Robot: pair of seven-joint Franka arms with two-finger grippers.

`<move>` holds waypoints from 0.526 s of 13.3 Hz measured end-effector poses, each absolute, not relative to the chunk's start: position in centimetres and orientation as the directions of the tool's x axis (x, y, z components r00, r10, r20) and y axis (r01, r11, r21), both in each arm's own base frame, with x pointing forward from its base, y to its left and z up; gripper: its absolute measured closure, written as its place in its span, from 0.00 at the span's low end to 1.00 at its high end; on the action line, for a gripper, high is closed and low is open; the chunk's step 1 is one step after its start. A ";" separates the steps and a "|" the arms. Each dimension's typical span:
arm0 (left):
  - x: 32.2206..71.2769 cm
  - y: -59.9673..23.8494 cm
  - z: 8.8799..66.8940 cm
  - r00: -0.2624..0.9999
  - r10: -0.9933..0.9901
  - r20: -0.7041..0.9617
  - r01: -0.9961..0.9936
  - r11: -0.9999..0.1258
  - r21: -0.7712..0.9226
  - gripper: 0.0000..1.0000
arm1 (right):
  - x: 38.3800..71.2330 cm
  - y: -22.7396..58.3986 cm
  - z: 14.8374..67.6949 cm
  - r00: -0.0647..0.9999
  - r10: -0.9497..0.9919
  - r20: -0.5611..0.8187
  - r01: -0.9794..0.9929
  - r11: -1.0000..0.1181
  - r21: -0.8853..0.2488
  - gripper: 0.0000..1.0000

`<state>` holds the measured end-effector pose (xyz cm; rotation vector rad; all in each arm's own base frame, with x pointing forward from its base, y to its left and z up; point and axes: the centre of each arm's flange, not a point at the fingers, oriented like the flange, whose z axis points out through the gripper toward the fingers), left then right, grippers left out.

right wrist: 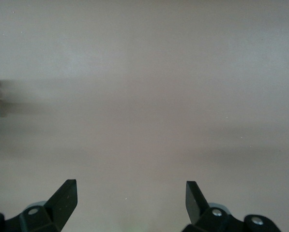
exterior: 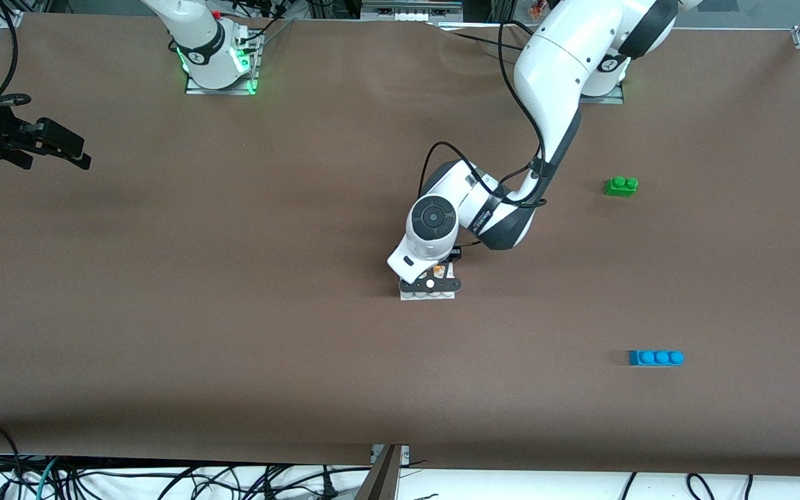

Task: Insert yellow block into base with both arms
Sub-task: 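Lower the yellow block onto the plate studs and press down with the left gripper, then open the left gripper and raise it away from the plate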

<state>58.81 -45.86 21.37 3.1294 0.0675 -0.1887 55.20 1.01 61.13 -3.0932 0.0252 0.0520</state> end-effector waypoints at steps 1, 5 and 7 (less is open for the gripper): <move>58.8 -45.9 21.4 0.992 0.043 -0.120 0.043 -0.999 0.003 0.36 | 55.2 1.0 61.1 0.999 -0.016 -0.034 -0.017 -0.999 -0.048 0.00; 58.8 -45.9 21.1 0.992 0.042 -0.123 0.043 -0.999 0.001 0.01 | 55.2 1.0 61.1 0.999 -0.016 -0.034 -0.017 -0.999 -0.048 0.00; 59.1 -45.9 21.9 0.993 0.044 -0.111 0.045 -0.999 0.009 0.00 | 55.2 1.0 61.1 0.999 -0.016 -0.034 -0.017 -0.999 -0.048 0.00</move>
